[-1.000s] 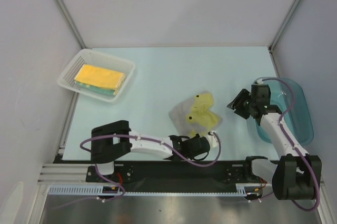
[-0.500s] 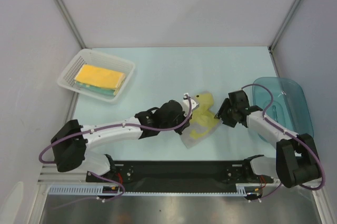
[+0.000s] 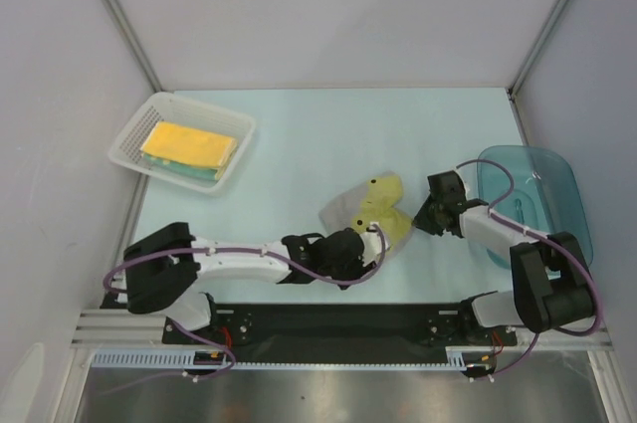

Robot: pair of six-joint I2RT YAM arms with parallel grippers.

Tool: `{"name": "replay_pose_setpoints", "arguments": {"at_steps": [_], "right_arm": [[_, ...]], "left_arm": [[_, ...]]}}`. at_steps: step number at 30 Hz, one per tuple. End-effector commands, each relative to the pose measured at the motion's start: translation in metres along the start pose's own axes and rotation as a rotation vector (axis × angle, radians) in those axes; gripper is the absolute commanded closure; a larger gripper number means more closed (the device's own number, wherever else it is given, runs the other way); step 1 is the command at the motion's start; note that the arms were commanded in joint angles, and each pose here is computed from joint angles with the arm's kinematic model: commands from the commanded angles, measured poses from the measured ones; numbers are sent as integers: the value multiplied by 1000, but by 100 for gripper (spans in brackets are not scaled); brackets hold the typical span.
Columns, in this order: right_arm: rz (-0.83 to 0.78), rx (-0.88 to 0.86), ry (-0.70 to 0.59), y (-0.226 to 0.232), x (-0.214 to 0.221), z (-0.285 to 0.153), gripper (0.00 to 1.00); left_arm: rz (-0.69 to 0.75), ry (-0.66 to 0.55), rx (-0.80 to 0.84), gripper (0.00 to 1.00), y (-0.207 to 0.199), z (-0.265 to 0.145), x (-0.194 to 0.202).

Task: Fold and stack the towels
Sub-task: Flatten out the crumpled towel

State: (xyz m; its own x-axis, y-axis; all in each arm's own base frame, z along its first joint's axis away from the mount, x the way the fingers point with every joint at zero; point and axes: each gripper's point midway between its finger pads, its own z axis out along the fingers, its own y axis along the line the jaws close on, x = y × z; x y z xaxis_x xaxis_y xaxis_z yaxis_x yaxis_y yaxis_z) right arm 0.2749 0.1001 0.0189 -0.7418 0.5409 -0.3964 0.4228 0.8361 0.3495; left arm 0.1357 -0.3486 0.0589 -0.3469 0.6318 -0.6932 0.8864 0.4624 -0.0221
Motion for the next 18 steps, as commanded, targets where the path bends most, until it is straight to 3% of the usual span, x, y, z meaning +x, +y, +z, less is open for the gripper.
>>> {"name": "replay_pose_setpoints", "arguments": {"at_steps": [1,2,5,16,18], "right_arm": [[5,48,8,-14,9,9,82],[4,42,10,-14,9,8,90],[0,36,7,-14,10,7,100],[5,-2,11,-9,13,4,100],[4,-6,7,-9,12,3,100]], "left_arm": [[69,14,-56,52,1,15,-4],[78,30,-65,51,0,17,0],[95,60,-87,47,-1,22,9],[117,129,-92,45,-7,42,28],[116,152,-103,49,-6,46,32]]}}
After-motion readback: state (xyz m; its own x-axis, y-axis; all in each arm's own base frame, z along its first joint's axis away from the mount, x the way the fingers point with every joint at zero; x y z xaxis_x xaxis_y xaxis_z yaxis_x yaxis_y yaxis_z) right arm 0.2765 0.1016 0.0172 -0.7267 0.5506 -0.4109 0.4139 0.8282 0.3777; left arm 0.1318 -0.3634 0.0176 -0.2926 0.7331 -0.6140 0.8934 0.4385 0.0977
